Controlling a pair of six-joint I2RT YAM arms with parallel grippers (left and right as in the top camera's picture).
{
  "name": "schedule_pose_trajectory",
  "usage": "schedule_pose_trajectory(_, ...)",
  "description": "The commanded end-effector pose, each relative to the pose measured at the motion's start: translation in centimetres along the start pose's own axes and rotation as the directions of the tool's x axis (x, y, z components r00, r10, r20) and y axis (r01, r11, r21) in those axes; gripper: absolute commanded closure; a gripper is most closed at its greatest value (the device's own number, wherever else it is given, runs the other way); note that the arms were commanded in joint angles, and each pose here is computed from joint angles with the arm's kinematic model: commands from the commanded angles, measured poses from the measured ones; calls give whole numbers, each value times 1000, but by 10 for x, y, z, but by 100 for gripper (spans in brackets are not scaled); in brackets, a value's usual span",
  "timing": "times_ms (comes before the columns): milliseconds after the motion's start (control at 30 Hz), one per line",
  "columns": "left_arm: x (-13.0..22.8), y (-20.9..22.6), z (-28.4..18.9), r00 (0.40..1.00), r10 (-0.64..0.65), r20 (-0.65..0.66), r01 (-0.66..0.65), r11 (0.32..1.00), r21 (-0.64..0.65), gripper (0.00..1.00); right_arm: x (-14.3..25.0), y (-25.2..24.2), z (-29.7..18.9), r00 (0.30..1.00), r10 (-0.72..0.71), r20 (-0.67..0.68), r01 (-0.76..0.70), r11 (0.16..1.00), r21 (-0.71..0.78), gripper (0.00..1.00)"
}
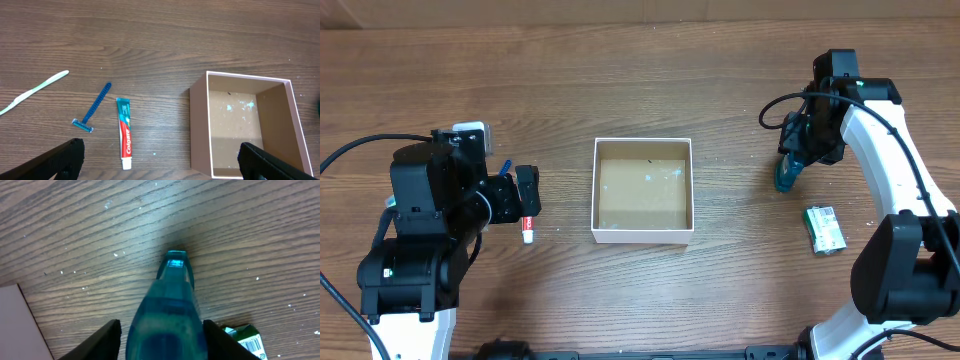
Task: Pack container
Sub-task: 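Reach the right gripper to the blue mouthwash bottle and grasp it, then carry the mouthwash bottle into the white box and release it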
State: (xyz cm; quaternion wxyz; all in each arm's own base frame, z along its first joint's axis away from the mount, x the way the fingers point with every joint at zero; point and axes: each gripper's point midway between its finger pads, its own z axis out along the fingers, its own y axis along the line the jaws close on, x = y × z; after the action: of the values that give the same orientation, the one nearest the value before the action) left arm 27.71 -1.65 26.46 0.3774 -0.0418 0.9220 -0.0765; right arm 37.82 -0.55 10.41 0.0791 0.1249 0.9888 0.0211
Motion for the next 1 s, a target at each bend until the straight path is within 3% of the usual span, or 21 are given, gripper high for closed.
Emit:
schedule_pose_trajectory(0, -9, -3, -6, 1000, -12, 25, 12, 1000, 12, 0, -1, -2, 0, 1000, 4, 6, -4, 1000, 5, 51)
schedule_pose_trajectory(300, -9, -3, -6, 1000, -12, 25, 12, 1000, 12, 0, -3, -7, -1, 1000, 3, 17, -4, 999, 36, 71)
schedule_pose_trajectory(500, -9, -3, -6, 1000, -12, 25, 11, 1000, 11, 0, -7, -5, -12, 999, 2, 32, -3, 1000, 31, 94)
schedule_pose_trajectory(733, -9, -3, -6, 1000, -12, 25, 12, 1000, 11, 0, -15, 34, -91, 987, -45, 153, 61, 993, -103, 96)
schedule_pose_trajectory(967, -9, -1, -6, 1000, -9, 26, 9, 1000, 5, 0, 29, 119, -192, 910, -232, 343, 319, 920, -227, 96)
